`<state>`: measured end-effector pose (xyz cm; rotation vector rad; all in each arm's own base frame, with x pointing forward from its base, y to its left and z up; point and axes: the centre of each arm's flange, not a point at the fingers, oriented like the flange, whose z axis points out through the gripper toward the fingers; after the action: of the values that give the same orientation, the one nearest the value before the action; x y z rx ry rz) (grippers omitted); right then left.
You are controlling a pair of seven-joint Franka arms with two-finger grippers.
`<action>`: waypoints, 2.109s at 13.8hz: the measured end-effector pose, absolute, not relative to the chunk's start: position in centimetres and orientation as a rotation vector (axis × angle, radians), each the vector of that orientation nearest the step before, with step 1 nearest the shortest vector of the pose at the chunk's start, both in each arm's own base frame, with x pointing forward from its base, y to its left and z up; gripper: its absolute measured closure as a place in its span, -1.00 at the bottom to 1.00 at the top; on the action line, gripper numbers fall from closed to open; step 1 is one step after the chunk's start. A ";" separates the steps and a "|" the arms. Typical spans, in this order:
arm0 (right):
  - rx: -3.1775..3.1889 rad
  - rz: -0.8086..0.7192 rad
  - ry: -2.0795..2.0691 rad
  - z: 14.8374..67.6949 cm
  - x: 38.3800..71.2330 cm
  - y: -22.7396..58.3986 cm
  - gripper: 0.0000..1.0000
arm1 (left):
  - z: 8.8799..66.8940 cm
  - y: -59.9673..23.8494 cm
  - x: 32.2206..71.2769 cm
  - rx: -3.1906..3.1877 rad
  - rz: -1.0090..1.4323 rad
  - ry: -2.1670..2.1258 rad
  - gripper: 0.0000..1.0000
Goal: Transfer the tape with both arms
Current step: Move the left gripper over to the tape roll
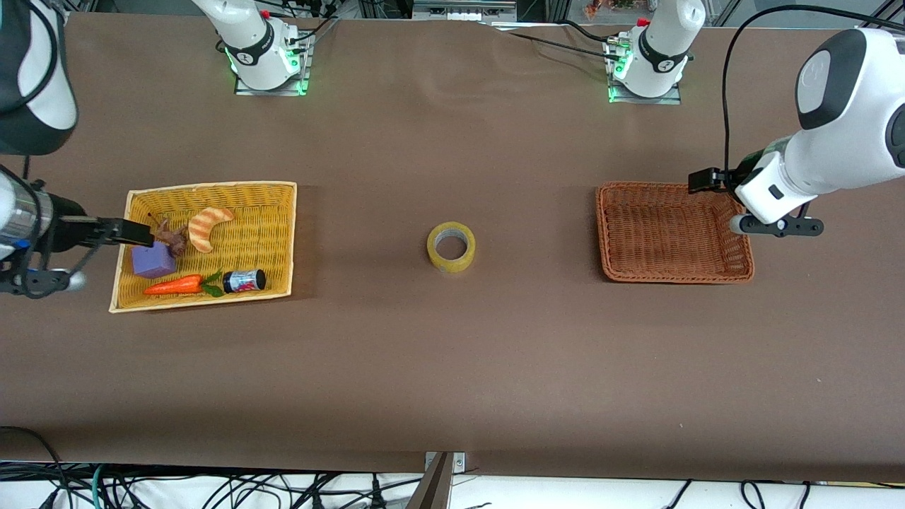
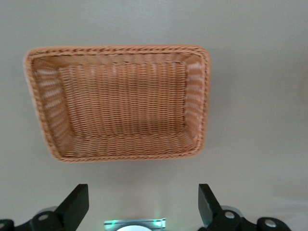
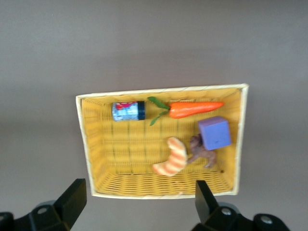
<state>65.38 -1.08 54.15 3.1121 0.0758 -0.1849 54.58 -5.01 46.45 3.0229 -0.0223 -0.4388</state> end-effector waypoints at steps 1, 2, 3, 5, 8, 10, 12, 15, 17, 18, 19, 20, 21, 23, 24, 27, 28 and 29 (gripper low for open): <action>3.103 -0.152 0.074 55.9 64.7 -1.9 -1.00 | 46.0 -6.1 54.6 3.006 -0.420 -0.028 -1.00; 3.091 -0.124 0.057 57.7 63.8 -2.5 -1.00 | 45.5 -7.5 54.7 3.000 -0.413 -0.024 -1.00; 3.079 -0.108 0.046 59.4 62.5 -2.8 -1.00 | 45.1 -9.2 54.6 3.000 -0.413 -0.017 -1.00; 3.053 -0.121 0.041 61.2 59.6 -2.4 -1.00 | 43.7 -13.2 54.3 3.002 -0.440 -0.014 -1.00; 3.026 -0.156 0.010 61.4 56.6 -2.8 -1.00 | 40.4 -19.2 54.2 3.008 -0.426 0.056 -1.00; 3.036 -0.171 -0.015 61.1 56.0 -3.4 -1.00 | 38.2 -21.4 54.2 3.005 -0.437 0.073 -1.00; 3.047 -0.189 -0.036 60.6 55.5 -4.1 -1.00 | 36.3 -23.3 54.5 2.987 -0.416 0.105 -1.00; 3.050 -0.202 -0.060 60.3 54.4 -5.0 -1.00 | 32.7 -28.4 54.1 2.957 -0.360 0.177 -1.00; 3.062 -0.204 -0.073 60.2 54.3 -5.4 -1.00 | 30.5 -31.0 53.6 2.945 -0.351 0.203 -1.00; 3.074 -0.210 -0.083 59.9 54.3 -5.6 -1.00 | 29.9 -32.0 53.6 2.940 -0.350 0.222 -1.00; 3.081 -0.210 -0.089 59.6 54.5 -5.9 -1.00 | 29.5 -33.1 53.5 2.934 -0.344 0.249 -1.00; 3.085 -0.207 -0.092 59.4 54.7 -6.1 -1.00 | 29.1 -34.6 53.4 2.925 -0.333 0.276 -1.00; 3.087 -0.203 -0.094 59.4 55.1 -6.2 -1.00 | 28.5 -36.2 53.2 2.915 -0.319 0.294 -0.99; 3.087 -0.197 -0.093 59.3 55.7 -6.2 -1.00 | 26.9 -38.6 52.9 2.894 -0.293 0.309 -1.00; 3.087 -0.196 -0.093 59.3 55.9 -6.2 -1.00 | 26.1 -39.3 53.0 2.887 -0.293 0.321 -0.99; 3.087 -0.194 -0.094 59.3 56.1 -6.3 -1.00 | 24.0 -41.2 53.0 2.880 -0.305 0.352 -0.98; 3.087 -0.194 -0.094 59.3 56.1 -6.3 -1.00 | 23.3 -41.9 52.8 2.886 -0.288 0.373 -0.98; 3.087 -0.196 -0.094 59.2 56.2 -6.2 -1.00 | 22.9 -42.6 52.8 2.896 -0.260 0.395 -0.99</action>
<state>56.19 -6.24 59.18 3.0868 -0.0938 -0.1965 52.83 -42.59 22.86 2.8961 0.3949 -0.2601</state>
